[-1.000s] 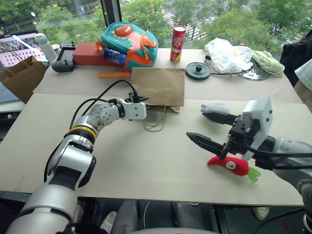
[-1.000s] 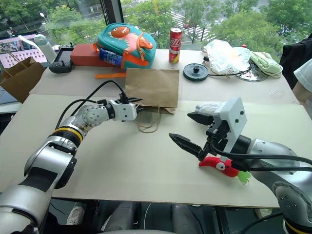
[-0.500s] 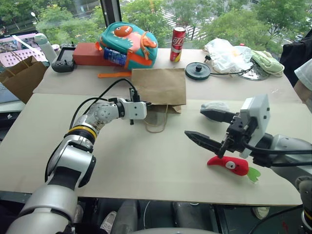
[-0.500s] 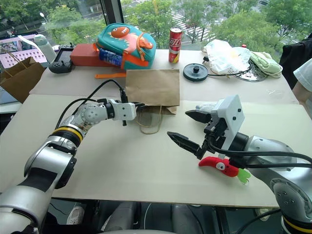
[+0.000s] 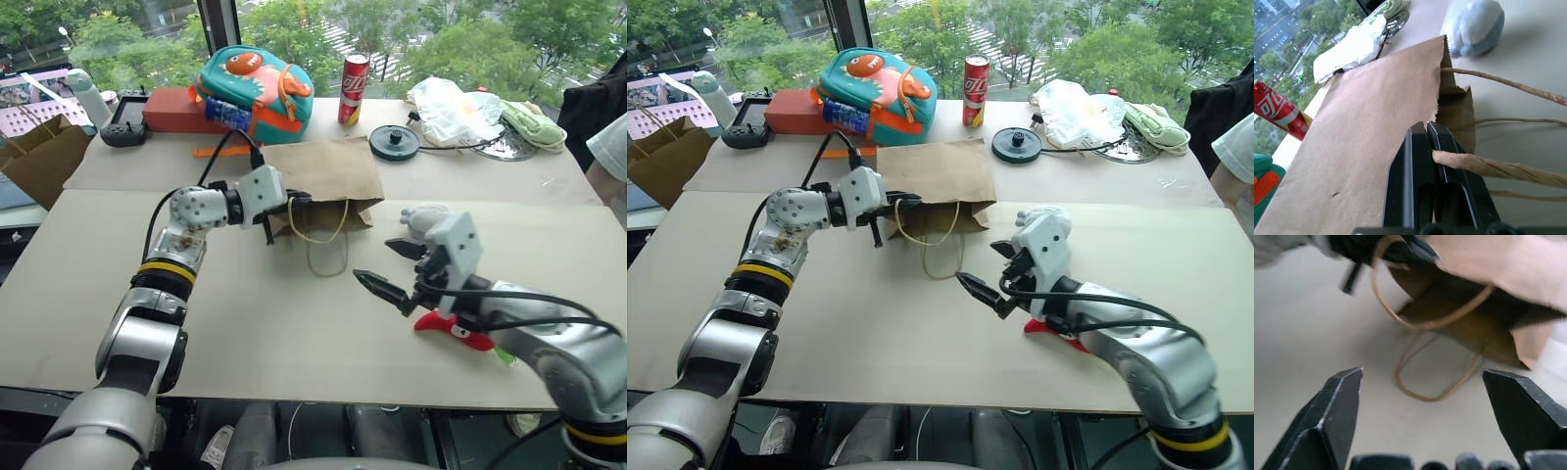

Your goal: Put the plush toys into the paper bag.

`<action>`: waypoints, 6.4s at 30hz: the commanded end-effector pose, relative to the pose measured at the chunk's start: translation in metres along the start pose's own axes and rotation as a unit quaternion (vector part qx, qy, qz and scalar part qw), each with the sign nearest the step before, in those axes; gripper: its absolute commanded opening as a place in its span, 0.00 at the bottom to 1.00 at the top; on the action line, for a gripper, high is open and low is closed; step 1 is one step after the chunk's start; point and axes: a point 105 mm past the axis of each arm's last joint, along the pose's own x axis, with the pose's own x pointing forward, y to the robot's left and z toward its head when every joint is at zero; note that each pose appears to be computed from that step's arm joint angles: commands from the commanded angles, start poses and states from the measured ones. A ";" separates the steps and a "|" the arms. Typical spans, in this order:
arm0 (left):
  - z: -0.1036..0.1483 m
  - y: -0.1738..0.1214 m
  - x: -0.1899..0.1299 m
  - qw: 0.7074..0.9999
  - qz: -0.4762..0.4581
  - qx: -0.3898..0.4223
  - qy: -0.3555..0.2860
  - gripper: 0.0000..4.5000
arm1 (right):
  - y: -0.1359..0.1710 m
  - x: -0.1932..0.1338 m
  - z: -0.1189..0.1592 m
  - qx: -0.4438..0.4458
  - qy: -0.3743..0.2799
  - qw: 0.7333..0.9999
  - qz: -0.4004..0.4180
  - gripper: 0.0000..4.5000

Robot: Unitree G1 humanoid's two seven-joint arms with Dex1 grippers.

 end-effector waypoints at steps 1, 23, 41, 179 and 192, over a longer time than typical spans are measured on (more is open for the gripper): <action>0.020 0.006 -0.008 1.000 0.004 -0.010 -0.019 0.00 | -0.005 0.012 0.009 -0.011 -0.032 0.999 -0.043 0.62; 0.039 -0.002 -0.003 0.998 -0.018 -0.041 -0.032 0.00 | -0.011 0.102 0.023 0.002 -0.089 0.990 -0.109 0.00; 0.054 0.034 -0.019 0.995 0.018 -0.078 -0.053 0.00 | -0.011 0.123 -0.021 0.022 -0.004 0.995 -0.102 0.00; 0.067 -0.017 -0.002 0.977 -0.080 -0.163 -0.107 0.00 | -0.034 0.094 0.076 0.102 -0.045 0.992 -0.065 1.00; 0.063 -0.016 -0.006 0.977 -0.082 -0.166 -0.102 0.00 | -0.042 0.008 0.035 0.024 0.035 0.998 -0.038 1.00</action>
